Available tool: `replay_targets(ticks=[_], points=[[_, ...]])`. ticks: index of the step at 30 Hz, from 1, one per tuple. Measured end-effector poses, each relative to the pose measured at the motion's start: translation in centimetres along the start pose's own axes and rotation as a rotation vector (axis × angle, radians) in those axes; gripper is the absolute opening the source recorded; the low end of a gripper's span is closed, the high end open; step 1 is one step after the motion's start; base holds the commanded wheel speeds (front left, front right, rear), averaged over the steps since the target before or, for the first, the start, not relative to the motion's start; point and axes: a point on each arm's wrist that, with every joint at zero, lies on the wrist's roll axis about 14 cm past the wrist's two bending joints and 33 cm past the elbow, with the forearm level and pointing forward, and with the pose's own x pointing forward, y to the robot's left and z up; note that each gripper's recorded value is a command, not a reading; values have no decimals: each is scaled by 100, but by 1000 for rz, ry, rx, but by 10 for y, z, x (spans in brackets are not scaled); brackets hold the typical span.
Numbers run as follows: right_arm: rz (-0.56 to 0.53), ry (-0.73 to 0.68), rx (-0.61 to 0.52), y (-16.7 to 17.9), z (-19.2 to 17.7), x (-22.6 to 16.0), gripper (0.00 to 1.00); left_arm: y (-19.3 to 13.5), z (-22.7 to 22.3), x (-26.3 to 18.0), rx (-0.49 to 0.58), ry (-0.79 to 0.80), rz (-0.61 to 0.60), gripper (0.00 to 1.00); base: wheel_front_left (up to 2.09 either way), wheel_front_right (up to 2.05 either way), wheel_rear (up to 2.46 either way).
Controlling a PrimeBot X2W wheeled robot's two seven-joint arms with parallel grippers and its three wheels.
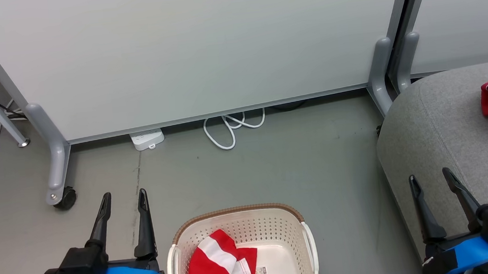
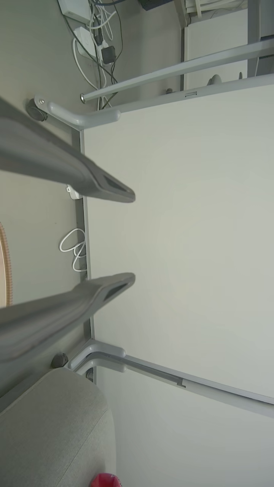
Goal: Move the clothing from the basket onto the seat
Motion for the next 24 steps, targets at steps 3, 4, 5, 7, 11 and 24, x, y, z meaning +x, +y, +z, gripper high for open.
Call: replay_targets(ticks=[3,4,5,7,11,24], points=[[1,2,0,0,-1,1,100,-1,-2,0,1,7,-3,100,0,0,0],[2,4,0,0,-2,1,100,-2,-3,1,0,9,-8,100,0,0,0],[2,6,0,0,-2,2,100,-3,-4,4,0,11,-14,100,0,0,0],[4,9,0,0,-3,5,100,-11,-5,11,6,14,-39,100,0,0,0],[11,6,-3,0,-4,14,100,-32,-15,27,28,44,-113,100,0,0,0],[57,-23,-36,-2,-6,73,100,-73,-120,76,162,337,-381,100,0,0,0]])
